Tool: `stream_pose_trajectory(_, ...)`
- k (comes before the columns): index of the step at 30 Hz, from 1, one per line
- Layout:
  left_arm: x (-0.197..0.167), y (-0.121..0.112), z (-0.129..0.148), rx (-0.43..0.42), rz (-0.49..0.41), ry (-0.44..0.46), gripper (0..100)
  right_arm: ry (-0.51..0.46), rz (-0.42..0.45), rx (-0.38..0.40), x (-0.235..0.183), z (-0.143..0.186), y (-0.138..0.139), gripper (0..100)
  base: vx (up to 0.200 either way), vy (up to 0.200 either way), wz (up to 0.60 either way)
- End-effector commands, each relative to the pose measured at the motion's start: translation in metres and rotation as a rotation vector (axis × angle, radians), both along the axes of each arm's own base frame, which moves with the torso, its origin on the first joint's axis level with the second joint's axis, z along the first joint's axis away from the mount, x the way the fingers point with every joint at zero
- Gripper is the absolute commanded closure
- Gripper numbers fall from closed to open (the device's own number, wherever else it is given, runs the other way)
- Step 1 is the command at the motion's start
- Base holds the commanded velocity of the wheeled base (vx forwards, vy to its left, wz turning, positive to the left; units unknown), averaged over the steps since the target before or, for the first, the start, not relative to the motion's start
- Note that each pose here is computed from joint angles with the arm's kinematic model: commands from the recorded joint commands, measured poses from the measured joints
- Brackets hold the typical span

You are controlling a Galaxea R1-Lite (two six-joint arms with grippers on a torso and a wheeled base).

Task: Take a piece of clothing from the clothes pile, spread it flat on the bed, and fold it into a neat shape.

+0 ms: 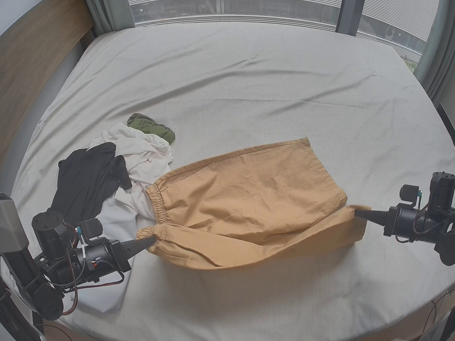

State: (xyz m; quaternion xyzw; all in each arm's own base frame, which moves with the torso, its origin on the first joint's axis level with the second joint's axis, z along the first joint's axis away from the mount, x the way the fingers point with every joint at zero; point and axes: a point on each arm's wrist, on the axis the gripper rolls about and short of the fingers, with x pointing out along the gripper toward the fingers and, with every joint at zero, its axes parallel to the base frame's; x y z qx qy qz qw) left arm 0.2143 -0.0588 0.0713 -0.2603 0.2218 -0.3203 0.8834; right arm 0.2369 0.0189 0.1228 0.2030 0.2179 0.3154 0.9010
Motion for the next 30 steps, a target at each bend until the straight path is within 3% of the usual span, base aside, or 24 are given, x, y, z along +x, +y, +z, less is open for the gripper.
stream_pose_trajectory(1,0.001,-0.001,0.0,-0.001,-0.001,-0.004,100,-0.056,-0.009,0.02,0.011,0.017,0.0,100,0.0,0.0,0.0)
stream_pose_trajectory(22,0.019,-0.004,0.012,-0.1,0.058,-0.009,100,-0.129,0.004,0.05,0.056,0.038,0.006,100,0.0,0.0,0.0)
stream_pose_trajectory(30,0.022,-0.006,0.01,-0.098,0.062,-0.005,100,-0.146,0.006,0.051,0.066,0.041,0.007,100,0.0,0.0,0.0)
